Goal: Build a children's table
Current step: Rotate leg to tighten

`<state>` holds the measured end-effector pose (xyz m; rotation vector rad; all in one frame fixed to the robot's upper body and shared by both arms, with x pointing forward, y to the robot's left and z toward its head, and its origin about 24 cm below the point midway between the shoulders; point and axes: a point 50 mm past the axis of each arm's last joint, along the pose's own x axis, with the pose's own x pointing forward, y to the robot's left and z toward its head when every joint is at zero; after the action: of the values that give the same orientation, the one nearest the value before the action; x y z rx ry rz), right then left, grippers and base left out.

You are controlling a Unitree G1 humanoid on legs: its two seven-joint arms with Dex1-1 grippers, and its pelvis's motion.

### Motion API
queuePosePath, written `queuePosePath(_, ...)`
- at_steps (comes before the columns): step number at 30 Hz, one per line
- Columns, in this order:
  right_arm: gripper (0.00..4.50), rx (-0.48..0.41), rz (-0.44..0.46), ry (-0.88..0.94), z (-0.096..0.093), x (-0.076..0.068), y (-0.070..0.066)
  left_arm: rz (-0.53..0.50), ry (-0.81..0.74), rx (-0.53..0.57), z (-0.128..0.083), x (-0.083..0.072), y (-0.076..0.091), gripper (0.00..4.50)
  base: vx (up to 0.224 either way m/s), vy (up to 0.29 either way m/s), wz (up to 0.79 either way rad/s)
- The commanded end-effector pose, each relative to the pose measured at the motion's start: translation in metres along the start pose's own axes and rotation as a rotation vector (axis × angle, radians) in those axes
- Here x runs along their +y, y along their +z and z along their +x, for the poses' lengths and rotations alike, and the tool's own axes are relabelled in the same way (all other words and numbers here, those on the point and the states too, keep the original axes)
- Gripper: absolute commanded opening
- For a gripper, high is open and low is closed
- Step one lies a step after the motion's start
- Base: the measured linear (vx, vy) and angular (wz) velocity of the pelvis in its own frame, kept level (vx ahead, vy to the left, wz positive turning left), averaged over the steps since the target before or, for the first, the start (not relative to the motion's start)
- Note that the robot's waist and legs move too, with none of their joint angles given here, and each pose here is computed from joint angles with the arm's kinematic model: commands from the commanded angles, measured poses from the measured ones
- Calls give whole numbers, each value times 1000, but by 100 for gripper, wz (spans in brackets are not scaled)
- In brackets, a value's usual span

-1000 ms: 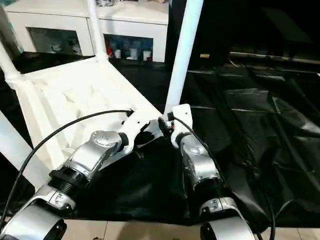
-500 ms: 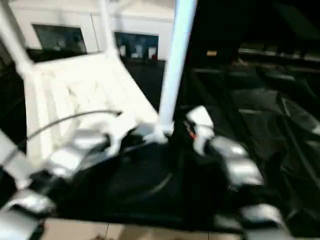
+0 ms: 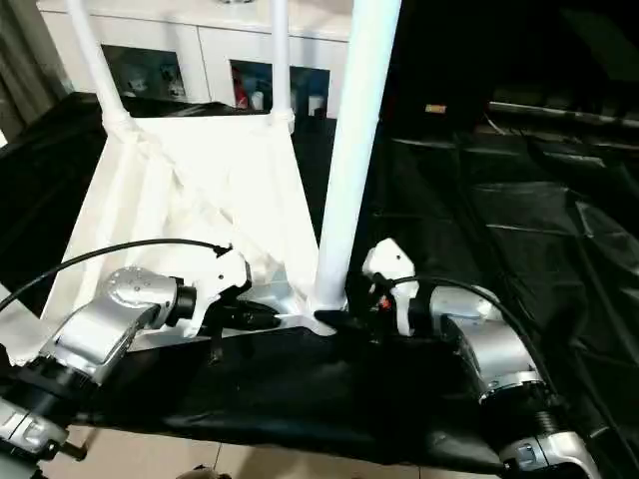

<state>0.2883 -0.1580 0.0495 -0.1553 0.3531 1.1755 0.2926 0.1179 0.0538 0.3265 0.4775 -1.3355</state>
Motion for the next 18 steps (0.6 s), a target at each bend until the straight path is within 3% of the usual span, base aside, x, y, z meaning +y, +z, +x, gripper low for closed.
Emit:
queuePosePath(1,372,8,-18,14,1,0,3,19,-64,-64,5,-6,11,0,0,0,0)
queuePosePath(12,286,-1,-12,26,4,1,4,12,-58,-60,4,-7,10,0,0,0,0)
queuePosePath(18,277,-10,-6,22,6,2,3,12,-55,-56,5,-6,9,0,0,0,0)
